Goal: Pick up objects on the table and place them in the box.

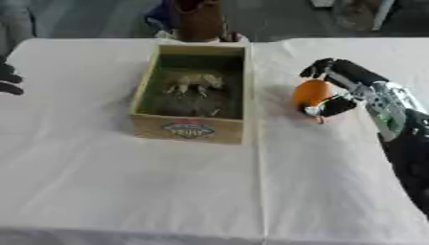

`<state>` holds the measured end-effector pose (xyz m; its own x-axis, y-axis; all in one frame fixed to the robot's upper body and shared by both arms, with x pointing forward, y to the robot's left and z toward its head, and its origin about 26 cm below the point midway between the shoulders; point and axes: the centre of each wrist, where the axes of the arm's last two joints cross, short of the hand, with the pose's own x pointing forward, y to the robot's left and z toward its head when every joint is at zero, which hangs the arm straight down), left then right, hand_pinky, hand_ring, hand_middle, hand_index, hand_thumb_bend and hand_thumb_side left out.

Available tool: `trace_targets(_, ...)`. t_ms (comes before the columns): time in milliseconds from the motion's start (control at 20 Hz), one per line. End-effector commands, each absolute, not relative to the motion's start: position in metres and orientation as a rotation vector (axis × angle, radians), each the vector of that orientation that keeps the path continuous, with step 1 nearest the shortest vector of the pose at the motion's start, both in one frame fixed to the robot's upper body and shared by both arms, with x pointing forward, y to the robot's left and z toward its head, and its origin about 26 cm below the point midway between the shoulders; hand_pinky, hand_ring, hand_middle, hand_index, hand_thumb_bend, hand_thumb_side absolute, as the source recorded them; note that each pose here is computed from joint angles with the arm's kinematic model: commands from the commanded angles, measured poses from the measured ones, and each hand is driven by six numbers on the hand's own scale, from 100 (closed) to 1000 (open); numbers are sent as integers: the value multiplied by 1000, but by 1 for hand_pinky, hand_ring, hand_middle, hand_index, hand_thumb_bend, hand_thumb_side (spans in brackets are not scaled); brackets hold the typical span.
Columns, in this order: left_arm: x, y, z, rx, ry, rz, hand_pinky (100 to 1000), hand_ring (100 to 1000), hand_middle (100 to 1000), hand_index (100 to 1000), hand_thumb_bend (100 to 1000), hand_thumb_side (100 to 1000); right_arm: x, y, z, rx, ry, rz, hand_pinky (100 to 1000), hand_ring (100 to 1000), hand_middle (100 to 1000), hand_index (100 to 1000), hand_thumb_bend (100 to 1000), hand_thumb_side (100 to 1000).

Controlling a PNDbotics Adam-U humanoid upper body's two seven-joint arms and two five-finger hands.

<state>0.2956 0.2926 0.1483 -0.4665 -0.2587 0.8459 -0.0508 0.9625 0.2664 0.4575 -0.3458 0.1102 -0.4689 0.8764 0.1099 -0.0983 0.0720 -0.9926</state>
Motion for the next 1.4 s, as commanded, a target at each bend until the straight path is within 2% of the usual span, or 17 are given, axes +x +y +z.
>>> trace_targets(50,294,294,156,225,-2075,-249,549,590,557,683,254,704,460,-355,122,-913,-1531,1533,666,718,578,672,377,264)
trace_targets(200,293,294,155,226,-2072,-249,549,590,557,683,252,705,458,-360,120,-963,-1522,1552,661,705,529,617,350,269)
trace_targets(300,293,295,155,227,-2071,-249,549,591,557,683,251,705,457,-363,120,-990,-1521,1549,647,688,477,551,296,260)
trace_targets(350,293,295,155,227,-2070,-250,549,591,558,683,251,705,457,-365,120,-1001,-1525,1544,631,667,429,497,223,242)
trace_targets(550,293,295,154,229,-2066,-252,549,591,558,683,249,706,456,-369,124,-1043,-1573,1503,595,624,334,398,100,201)
trace_targets(950,292,296,154,231,-2064,-249,549,591,558,683,245,705,459,-354,172,-1028,-1827,1407,564,595,281,340,100,149)
trace_targets(1400,294,290,154,190,-2071,-267,550,591,557,684,242,704,471,-300,225,-838,-2029,1362,558,591,279,340,100,123)
